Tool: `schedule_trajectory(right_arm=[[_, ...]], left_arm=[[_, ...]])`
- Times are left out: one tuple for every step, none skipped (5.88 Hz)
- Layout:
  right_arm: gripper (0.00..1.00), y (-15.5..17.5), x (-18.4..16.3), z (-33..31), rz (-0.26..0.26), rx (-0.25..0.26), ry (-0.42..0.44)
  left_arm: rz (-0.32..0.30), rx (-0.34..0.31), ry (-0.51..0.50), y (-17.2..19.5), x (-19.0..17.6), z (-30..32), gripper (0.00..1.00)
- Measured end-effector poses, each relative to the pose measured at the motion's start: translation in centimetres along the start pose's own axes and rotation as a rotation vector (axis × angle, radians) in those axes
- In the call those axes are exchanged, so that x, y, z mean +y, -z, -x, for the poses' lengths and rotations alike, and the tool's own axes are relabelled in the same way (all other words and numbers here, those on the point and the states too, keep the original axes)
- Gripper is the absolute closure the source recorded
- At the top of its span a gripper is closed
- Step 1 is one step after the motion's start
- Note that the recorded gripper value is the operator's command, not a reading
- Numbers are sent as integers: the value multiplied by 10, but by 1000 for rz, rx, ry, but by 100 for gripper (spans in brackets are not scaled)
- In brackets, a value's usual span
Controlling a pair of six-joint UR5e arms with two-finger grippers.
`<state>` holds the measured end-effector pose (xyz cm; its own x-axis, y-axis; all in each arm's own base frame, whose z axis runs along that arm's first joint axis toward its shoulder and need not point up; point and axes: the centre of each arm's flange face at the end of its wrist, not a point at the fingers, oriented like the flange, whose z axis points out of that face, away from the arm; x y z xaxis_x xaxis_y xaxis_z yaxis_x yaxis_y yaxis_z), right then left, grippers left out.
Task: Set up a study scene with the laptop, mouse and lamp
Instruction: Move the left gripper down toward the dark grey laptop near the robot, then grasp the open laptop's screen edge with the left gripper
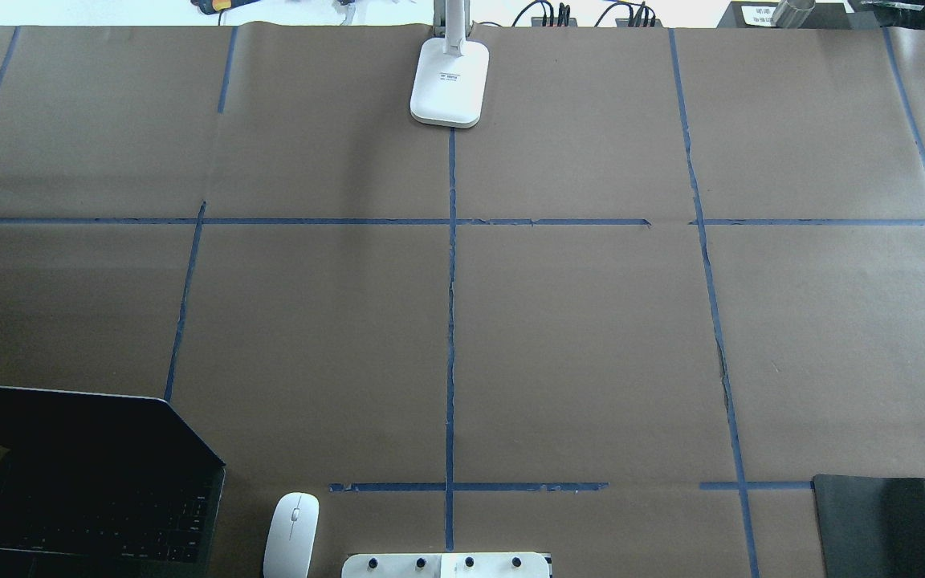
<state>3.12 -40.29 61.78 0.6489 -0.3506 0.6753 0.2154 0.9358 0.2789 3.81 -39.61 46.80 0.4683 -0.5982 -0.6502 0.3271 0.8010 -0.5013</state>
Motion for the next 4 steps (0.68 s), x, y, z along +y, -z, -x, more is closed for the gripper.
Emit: schedule_trajectory(right_arm=[[0,-1,1,-1,2,-1,-6],[0,-5,3,-4,10,-4,-14],[0,-9,5,-8,18,-8,-23],[0,-12,6,-9,23,-11,-26]], left_arm=[[24,-3,144,-2,41,-31,0],[35,-22,259,-7,77,-52,0],[22,-60,318,-21,105,-66,0],[-10,-113,340,-44,122,-73,0]])
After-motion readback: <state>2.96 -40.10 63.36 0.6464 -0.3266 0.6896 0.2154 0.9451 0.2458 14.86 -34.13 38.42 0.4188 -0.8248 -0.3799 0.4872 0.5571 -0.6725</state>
